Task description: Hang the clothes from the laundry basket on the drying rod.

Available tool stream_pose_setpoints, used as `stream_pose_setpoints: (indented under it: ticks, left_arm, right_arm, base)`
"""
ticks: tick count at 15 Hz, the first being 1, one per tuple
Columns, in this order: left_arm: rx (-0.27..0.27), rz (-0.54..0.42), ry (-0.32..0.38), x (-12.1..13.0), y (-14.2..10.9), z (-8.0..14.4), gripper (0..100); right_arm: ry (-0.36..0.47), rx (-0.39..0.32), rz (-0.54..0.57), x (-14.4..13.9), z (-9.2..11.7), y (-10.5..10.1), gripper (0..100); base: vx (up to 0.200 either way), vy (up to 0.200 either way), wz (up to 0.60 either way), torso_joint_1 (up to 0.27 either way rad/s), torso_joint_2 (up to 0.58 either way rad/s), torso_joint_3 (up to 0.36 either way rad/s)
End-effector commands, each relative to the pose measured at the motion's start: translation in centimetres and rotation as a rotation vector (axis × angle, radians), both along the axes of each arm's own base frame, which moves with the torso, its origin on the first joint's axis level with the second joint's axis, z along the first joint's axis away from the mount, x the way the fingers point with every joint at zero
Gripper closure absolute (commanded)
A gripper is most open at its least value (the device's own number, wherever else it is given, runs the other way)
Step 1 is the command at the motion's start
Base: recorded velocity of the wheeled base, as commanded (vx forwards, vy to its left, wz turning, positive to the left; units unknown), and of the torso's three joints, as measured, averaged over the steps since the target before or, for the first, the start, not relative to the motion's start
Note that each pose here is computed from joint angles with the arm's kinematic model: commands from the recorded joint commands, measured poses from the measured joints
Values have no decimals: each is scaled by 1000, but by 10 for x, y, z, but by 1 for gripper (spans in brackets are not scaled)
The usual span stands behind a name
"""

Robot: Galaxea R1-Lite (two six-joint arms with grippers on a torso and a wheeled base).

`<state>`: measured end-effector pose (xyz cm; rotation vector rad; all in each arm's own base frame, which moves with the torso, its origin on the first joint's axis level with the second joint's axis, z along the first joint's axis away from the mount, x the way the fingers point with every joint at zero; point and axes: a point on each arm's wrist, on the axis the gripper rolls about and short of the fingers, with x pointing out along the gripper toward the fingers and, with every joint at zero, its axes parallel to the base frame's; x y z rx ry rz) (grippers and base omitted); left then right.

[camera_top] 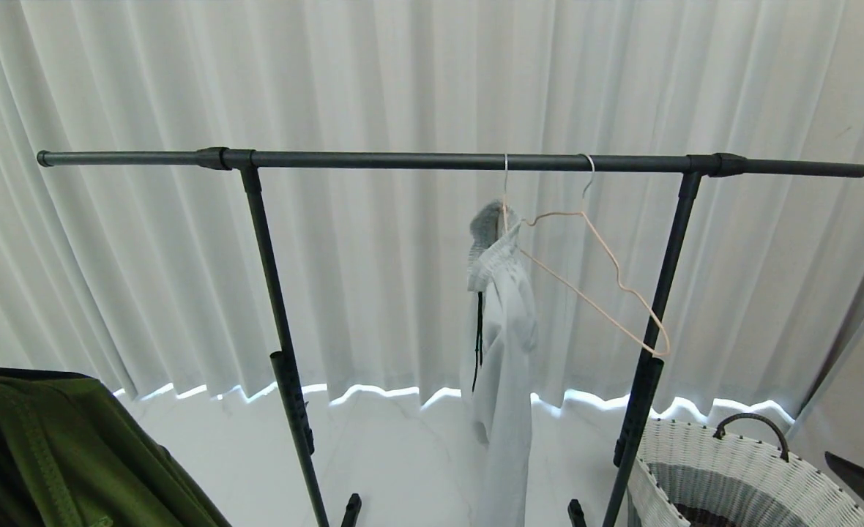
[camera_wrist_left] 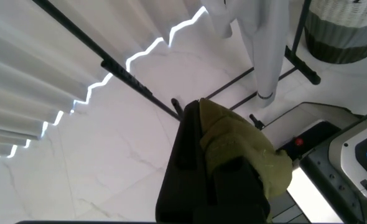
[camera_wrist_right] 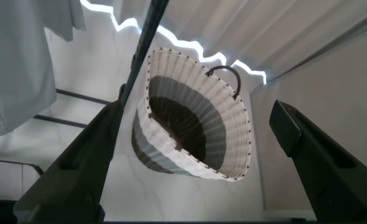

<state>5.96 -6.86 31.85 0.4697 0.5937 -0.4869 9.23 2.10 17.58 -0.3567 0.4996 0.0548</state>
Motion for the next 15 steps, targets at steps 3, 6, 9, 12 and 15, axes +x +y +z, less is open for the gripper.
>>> stream_pose_setpoints:
  ticks: [3, 6, 9, 12, 15]
  left_arm:
    - [4, 13, -11, 0, 1, 0, 100]
    - [6, 15, -11, 0, 1, 0, 100]
    - [15, 32, -23, 0, 1, 0, 100]
    - [22, 33, -19, 0, 2, -3, 100]
    - [31, 31, -15, -2, 4, -6, 100]
  right_arm:
    - [5, -1, -1, 0, -1, 0, 0]
    - [7, 31, -17, -2, -4, -1, 0]
    - [2, 52, -28, -5, -5, -1, 0]
    - [-11, 57, -26, -8, -4, -2, 0]
    - [-12, 84, 14, -8, -3, -1, 0]
  base:
    - [0, 0, 0, 235, -512, -279]
    - [0, 0, 0, 133, -292, -159]
    - [0, 67, 0, 19, -37, -21]
    - [0, 133, 0, 2, -10, 3]
    - [0, 0, 0, 0, 0, 0]
